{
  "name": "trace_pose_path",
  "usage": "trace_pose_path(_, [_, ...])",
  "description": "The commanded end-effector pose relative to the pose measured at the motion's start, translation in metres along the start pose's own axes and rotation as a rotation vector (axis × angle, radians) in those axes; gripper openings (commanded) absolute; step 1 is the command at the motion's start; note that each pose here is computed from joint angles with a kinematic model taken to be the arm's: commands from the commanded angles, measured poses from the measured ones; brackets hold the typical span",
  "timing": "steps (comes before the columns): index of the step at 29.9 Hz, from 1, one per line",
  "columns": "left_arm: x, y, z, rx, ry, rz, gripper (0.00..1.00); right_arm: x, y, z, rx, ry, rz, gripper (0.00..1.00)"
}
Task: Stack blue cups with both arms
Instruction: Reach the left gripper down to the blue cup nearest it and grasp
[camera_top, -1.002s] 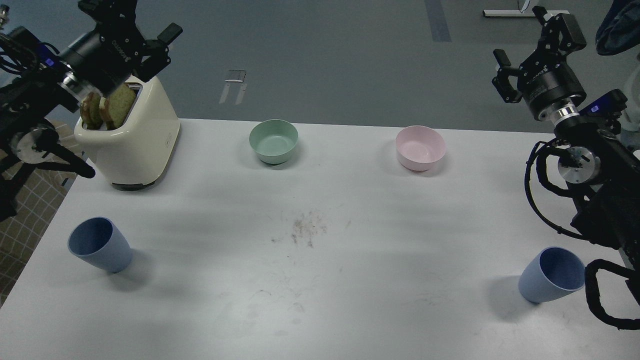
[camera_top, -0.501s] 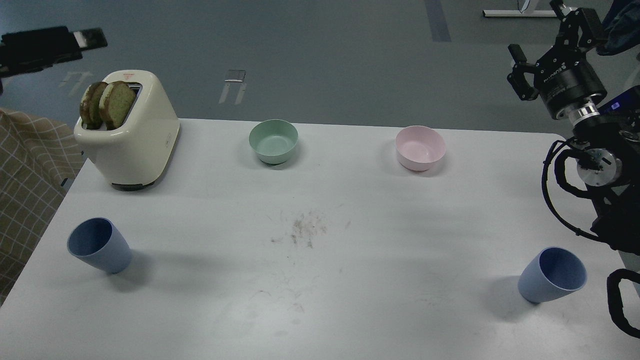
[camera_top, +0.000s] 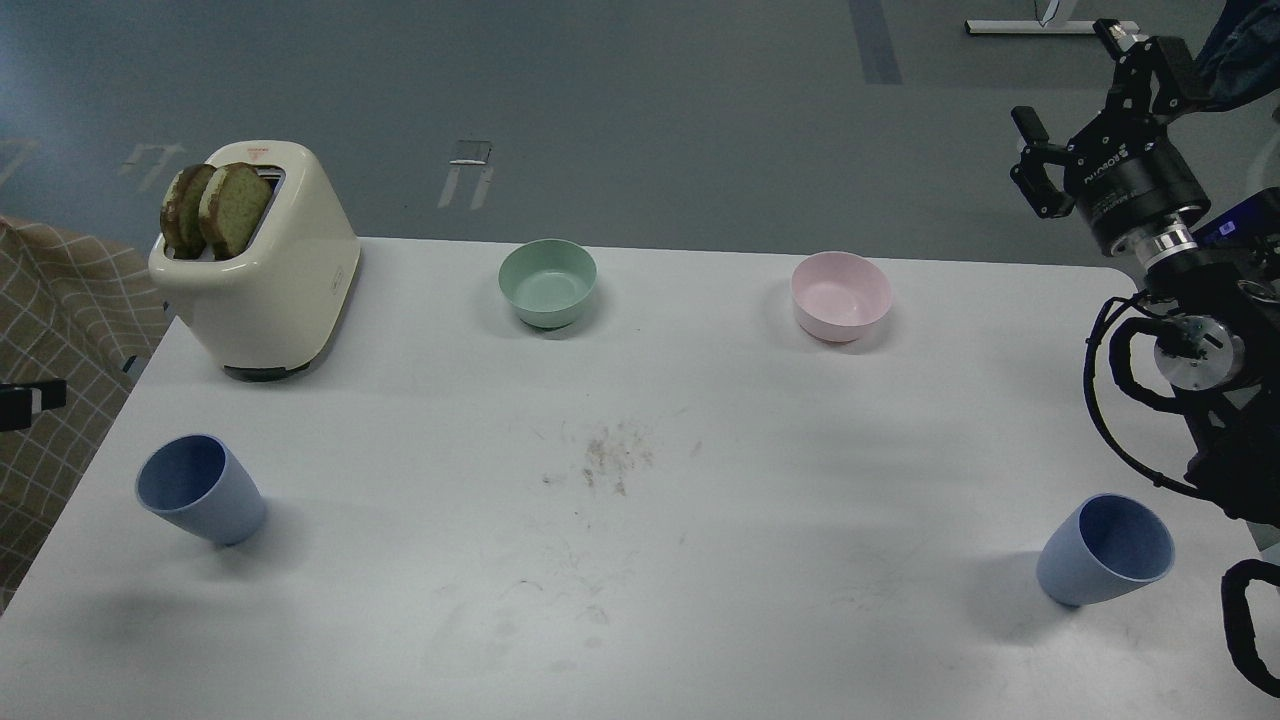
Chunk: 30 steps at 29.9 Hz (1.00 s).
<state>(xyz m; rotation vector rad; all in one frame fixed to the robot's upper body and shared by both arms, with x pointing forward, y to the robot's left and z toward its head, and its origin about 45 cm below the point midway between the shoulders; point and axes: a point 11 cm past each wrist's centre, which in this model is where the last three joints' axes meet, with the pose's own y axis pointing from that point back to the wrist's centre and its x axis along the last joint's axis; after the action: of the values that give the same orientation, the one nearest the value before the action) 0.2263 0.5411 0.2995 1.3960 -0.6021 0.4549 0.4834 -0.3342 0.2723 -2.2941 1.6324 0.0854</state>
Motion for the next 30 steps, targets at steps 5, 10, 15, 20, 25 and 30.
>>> trace_pose_path(5, [-0.009,-0.033,0.019,-0.081,0.0,-0.031,0.98,0.003,0.004,0.004,-0.009,-0.001,0.007,1.0])
trace_pose_path(10, [-0.011,-0.05,0.026,-0.111,0.002,-0.039,0.98,0.004,0.007,0.007,-0.014,-0.003,0.011,1.0])
trace_pose_path(15, [-0.026,-0.063,0.023,-0.107,0.003,-0.081,0.98,0.006,0.008,0.007,-0.015,-0.002,0.015,1.0])
trace_pose_path(20, [-0.032,-0.067,0.026,-0.118,0.008,-0.097,0.97,0.006,0.01,0.009,-0.02,-0.002,0.017,1.0])
trace_pose_path(25, [-0.033,-0.07,0.028,-0.125,0.009,-0.099,0.94,0.008,0.013,0.012,-0.026,-0.005,0.022,1.0])
trace_pose_path(30, [-0.035,-0.069,0.026,-0.118,0.01,-0.104,0.71,0.008,0.014,0.014,-0.029,-0.006,0.024,1.0])
